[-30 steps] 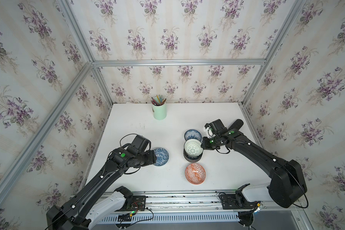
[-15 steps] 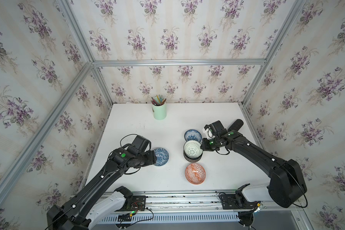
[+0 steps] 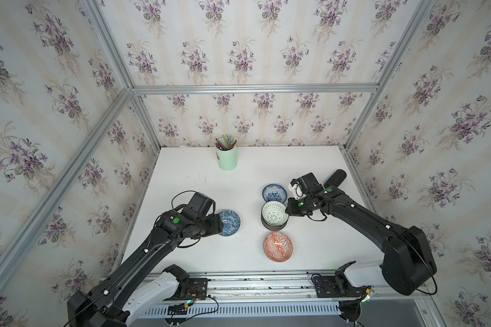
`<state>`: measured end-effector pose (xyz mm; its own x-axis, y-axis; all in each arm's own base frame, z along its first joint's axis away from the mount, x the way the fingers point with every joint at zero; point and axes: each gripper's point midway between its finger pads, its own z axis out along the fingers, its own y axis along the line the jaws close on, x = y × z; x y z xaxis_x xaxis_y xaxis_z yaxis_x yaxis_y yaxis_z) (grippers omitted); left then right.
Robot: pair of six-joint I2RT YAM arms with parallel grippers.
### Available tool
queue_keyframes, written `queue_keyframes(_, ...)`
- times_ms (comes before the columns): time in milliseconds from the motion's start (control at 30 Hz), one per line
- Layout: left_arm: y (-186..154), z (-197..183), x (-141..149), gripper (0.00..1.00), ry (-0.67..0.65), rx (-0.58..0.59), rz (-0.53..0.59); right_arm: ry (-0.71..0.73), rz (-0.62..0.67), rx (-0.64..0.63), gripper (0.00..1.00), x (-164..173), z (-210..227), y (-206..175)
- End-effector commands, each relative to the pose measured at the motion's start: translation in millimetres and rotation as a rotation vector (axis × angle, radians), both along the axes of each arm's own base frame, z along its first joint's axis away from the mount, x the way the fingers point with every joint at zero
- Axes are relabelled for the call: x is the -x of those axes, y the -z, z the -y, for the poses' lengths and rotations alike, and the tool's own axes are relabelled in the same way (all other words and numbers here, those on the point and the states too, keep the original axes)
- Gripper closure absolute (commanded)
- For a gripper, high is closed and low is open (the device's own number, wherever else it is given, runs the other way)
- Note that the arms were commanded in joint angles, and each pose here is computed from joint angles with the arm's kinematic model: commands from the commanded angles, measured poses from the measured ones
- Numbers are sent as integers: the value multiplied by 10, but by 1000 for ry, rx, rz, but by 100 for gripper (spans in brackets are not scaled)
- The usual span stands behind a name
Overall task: Stack the bowls
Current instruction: Place the bowl on the bowl.
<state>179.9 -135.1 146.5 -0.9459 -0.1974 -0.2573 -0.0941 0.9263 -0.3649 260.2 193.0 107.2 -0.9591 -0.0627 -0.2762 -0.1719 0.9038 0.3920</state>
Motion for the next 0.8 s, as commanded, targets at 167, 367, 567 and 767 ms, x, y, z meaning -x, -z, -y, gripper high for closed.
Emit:
queue_keyframes(167, 4, 21, -19, 29, 10, 4, 4, -7, 36, -16, 100, -66, -35, -38)
queue_keyframes(367, -9, 37, -37, 29, 14, 5, 6, -12, 42, -14, 100, -71, -38, -35)
queue_keyframes(567, 6, 46, -41, 29, 17, 4, 0, -16, 41, -13, 100, -70, -45, -26)
queue_keyframes(767, 13, 55, -45, 29, 20, 5, -2, -28, 40, -16, 100, -58, -69, -31)
